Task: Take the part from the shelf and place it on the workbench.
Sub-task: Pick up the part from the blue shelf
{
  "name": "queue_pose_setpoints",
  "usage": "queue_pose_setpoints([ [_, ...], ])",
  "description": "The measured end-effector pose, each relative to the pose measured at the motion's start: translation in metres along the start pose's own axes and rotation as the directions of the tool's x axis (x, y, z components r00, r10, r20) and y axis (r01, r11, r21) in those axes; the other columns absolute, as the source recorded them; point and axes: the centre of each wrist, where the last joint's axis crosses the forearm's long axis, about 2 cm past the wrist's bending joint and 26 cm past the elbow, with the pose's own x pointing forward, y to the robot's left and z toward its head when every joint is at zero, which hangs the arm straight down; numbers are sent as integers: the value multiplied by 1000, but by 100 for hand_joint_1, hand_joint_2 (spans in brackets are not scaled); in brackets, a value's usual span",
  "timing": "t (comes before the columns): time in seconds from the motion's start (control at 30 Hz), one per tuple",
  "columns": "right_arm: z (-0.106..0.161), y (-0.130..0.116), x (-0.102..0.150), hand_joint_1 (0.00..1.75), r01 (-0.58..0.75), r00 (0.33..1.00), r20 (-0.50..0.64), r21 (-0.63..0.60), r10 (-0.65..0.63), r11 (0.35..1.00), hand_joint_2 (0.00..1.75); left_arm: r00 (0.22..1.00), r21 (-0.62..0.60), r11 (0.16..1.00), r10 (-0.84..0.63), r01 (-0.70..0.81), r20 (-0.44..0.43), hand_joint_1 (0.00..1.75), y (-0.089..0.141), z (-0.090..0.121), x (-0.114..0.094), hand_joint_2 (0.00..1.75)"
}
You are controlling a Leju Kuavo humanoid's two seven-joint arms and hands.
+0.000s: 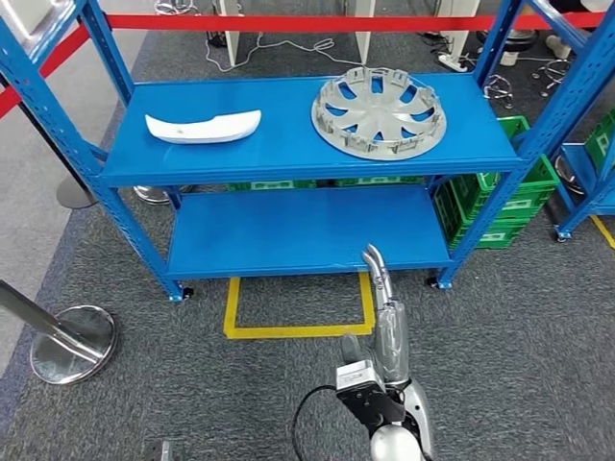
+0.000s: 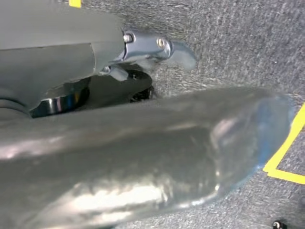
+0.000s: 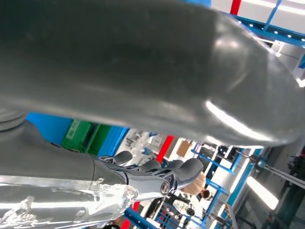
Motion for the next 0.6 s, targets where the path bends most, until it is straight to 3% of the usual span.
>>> queue_pose_setpoints([
  [0.6, -1, 1, 1, 0, -3, 1000, 9, 0, 3, 1000, 0, 1000, -3, 1000, -2, 2, 12, 0, -2, -2, 3, 0],
])
